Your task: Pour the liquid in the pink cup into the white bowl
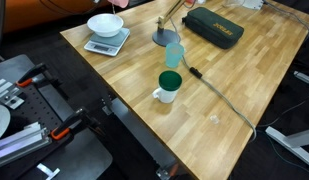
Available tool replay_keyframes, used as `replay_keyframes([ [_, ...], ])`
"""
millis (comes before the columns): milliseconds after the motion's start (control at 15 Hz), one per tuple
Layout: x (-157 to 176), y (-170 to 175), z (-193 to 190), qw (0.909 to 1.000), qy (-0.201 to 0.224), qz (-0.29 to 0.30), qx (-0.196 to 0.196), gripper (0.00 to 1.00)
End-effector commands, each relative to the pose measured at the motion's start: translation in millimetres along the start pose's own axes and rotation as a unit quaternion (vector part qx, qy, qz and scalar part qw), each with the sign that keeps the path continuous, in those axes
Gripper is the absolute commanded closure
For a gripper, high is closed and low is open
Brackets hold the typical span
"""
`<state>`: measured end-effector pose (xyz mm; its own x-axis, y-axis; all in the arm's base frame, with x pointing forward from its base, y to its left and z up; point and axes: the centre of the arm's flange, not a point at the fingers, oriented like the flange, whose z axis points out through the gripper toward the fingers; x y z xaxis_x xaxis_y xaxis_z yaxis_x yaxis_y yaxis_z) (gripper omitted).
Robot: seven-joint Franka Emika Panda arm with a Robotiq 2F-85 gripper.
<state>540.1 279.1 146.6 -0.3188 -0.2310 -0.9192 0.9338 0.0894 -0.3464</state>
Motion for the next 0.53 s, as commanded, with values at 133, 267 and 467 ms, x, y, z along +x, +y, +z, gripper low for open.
replay_keyframes([
  [133, -7.9, 3.9, -13.0, 0.9993, -0.034, -0.013, 0.006, 0.96],
  [267, -9.1, 2.0, -15.9, 0.9988, -0.044, -0.019, 0.006, 0.96],
  [467, -9.6, -0.9, -17.9, 0.9980, -0.056, -0.029, 0.011, 0.96],
])
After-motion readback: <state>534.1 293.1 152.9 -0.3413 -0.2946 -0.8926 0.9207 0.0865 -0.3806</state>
